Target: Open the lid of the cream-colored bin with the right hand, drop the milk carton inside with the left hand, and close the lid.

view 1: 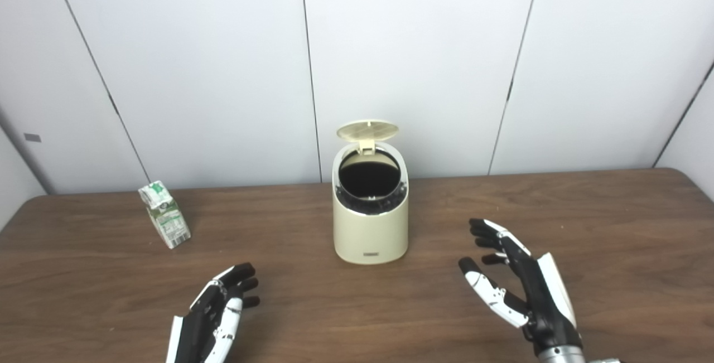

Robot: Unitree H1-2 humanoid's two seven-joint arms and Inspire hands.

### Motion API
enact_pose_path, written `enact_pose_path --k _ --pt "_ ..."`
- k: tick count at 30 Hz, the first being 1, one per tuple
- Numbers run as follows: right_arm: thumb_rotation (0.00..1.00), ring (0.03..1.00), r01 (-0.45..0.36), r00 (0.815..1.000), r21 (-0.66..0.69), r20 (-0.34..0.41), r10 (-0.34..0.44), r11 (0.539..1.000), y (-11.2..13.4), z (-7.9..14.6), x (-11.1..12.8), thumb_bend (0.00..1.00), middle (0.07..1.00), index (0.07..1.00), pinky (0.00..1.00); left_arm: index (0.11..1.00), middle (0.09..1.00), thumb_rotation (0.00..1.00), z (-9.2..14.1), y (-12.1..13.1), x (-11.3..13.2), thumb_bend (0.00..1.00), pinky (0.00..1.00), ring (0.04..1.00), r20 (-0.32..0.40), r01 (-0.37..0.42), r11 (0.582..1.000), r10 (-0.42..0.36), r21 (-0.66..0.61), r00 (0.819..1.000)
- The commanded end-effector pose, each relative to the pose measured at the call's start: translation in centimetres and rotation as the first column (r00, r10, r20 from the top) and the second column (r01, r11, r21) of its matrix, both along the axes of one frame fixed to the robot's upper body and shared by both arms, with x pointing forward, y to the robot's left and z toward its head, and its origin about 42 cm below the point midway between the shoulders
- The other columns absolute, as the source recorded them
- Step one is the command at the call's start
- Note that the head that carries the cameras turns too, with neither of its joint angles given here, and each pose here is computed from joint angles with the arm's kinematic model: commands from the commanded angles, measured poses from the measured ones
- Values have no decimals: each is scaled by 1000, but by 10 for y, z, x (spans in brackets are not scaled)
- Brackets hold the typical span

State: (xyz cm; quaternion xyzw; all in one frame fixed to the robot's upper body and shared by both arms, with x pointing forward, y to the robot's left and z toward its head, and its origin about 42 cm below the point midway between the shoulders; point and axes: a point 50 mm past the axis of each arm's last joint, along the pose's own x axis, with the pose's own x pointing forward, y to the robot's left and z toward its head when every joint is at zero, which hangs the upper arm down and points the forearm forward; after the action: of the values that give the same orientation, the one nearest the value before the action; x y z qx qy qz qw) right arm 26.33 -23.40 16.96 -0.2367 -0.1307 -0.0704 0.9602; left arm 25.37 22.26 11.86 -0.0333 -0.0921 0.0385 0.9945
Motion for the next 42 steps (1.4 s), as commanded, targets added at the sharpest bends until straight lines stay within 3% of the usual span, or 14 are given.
enact_pose_path --k 1,3,5,17,20,22,25,28,30,36,38,42 --pt "367 749 -13 995 50 104 8 999 0 12 -2 171 768 757 631 765 777 490 8 0 -1 195 675 759 31 3 1000 -3 -2 1000" --pt "256 742 -15 995 79 102 7 997 -2 8 -5 154 759 749 622 766 777 491 9 0 -1 191 670 758 29 3 1000 -3 -2 1000" --pt "237 737 -10 996 110 89 0 994 -3 3 -8 157 753 740 624 767 777 489 9 2 -2 188 672 758 28 -1 1000 0 4 1000" --pt "442 716 56 992 19 108 -58 998 -3 -17 -10 185 735 726 599 762 772 521 6 12 -5 210 664 752 25 -8 1000 8 19 1000" --pt "436 724 47 995 13 88 -48 999 3 -20 -11 178 742 731 611 756 756 461 12 21 -7 280 652 716 44 -16 999 14 43 999" --pt "450 716 53 995 5 85 -53 999 5 -20 -12 193 736 728 605 706 698 336 24 30 -7 413 623 656 89 -33 997 28 65 996" --pt "510 711 66 995 -3 72 -66 998 7 -19 -12 206 732 723 598 655 636 280 47 49 -9 535 566 582 172 -94 994 82 59 982" --pt "493 711 60 996 -1 70 -60 998 7 -18 -12 202 735 725 596 615 585 253 67 72 -13 638 527 525 238 -185 982 169 48 956" --pt "461 708 53 996 -7 75 -52 999 6 -18 -12 196 733 722 592 595 565 221 76 93 -14 652 490 506 265 -256 965 235 50 935" --pt "365 710 48 996 -13 77 -47 999 -1 -21 -9 186 732 721 593 579 562 166 80 131 -9 649 467 516 294 -370 925 330 90 897" --pt "368 710 53 996 -13 71 -52 999 -5 -21 -8 187 729 719 595 601 591 147 79 139 -6 676 489 553 287 -395 912 353 106 891" --pt "386 704 45 997 -14 64 -44 999 -13 -23 -6 185 723 716 592 701 686 221 80 142 -1 754 613 666 256 -398 901 349 172 901"
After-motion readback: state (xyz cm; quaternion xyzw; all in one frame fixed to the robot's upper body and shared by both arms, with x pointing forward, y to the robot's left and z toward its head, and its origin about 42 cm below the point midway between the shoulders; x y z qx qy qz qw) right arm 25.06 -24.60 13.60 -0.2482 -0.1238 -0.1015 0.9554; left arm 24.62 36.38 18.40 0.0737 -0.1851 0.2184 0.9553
